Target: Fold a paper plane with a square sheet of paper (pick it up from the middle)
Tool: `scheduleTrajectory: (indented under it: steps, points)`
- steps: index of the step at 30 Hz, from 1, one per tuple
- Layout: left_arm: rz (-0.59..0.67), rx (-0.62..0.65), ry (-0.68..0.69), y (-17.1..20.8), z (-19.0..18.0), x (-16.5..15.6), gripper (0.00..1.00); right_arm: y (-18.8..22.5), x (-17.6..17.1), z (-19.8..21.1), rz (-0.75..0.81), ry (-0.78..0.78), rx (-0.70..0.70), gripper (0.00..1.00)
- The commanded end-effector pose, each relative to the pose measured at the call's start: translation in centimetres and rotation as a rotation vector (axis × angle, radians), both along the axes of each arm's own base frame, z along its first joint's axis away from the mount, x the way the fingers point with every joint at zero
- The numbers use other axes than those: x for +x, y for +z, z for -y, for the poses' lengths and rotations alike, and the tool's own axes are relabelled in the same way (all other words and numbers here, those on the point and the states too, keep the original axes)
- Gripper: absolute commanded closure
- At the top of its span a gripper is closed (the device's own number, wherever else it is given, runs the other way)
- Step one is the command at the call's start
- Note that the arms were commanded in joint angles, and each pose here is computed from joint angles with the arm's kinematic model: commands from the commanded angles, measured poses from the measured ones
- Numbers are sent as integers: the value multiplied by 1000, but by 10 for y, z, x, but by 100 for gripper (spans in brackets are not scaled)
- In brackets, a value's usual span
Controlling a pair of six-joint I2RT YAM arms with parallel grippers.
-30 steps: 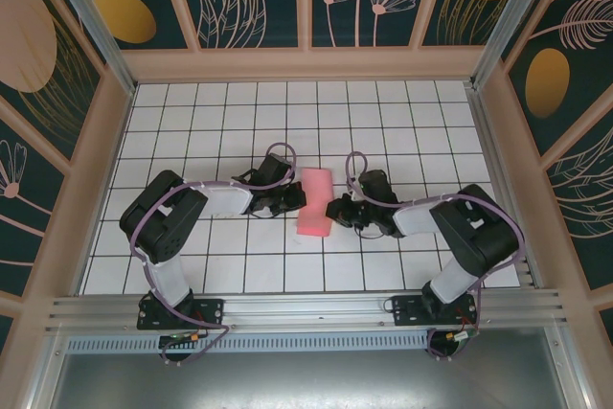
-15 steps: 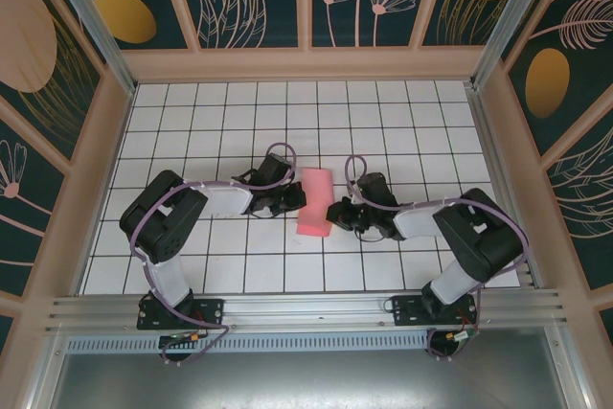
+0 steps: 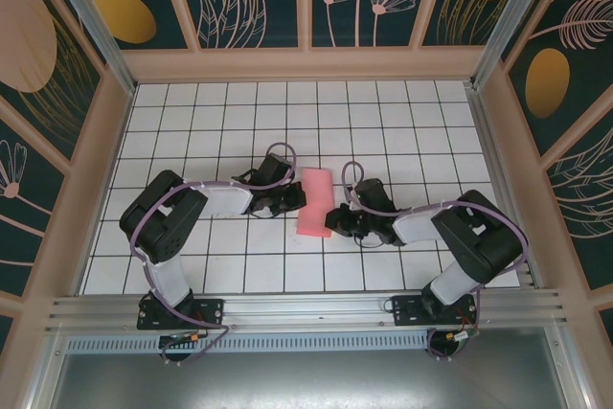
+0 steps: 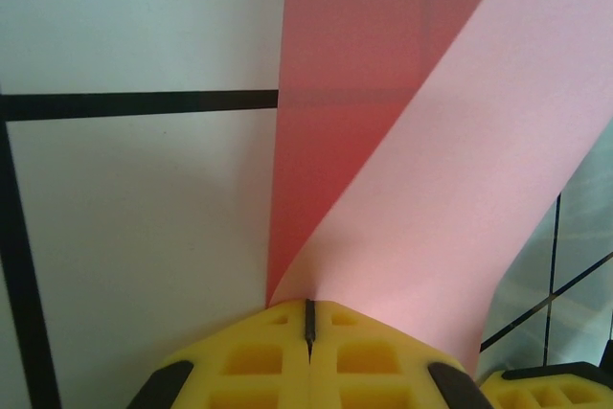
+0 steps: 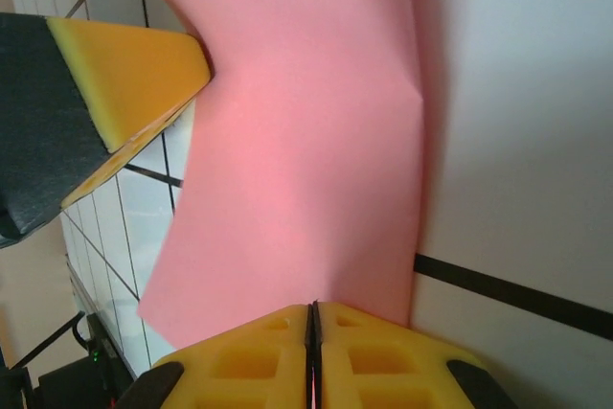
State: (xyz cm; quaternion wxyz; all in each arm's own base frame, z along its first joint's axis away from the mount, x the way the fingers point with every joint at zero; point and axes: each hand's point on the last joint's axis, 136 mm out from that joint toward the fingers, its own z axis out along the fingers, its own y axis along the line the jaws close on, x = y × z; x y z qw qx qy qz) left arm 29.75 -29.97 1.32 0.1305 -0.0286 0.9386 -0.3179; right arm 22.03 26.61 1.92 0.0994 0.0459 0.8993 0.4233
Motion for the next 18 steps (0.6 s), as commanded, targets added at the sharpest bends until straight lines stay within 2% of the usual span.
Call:
scheduleTrajectory:
  steps: [1, 10, 18]
  points:
    - [-82, 123, -7, -35, -22, -22, 100, -21, -15, 12, -62, -15, -64, 87]
    - [-85, 125, -7, -36, -23, -23, 100, 24, -5, -10, 34, 23, 26, 87]
    - [-86, 127, -11, -36, -23, -23, 100, -12, -26, 0, -40, 29, -48, 87]
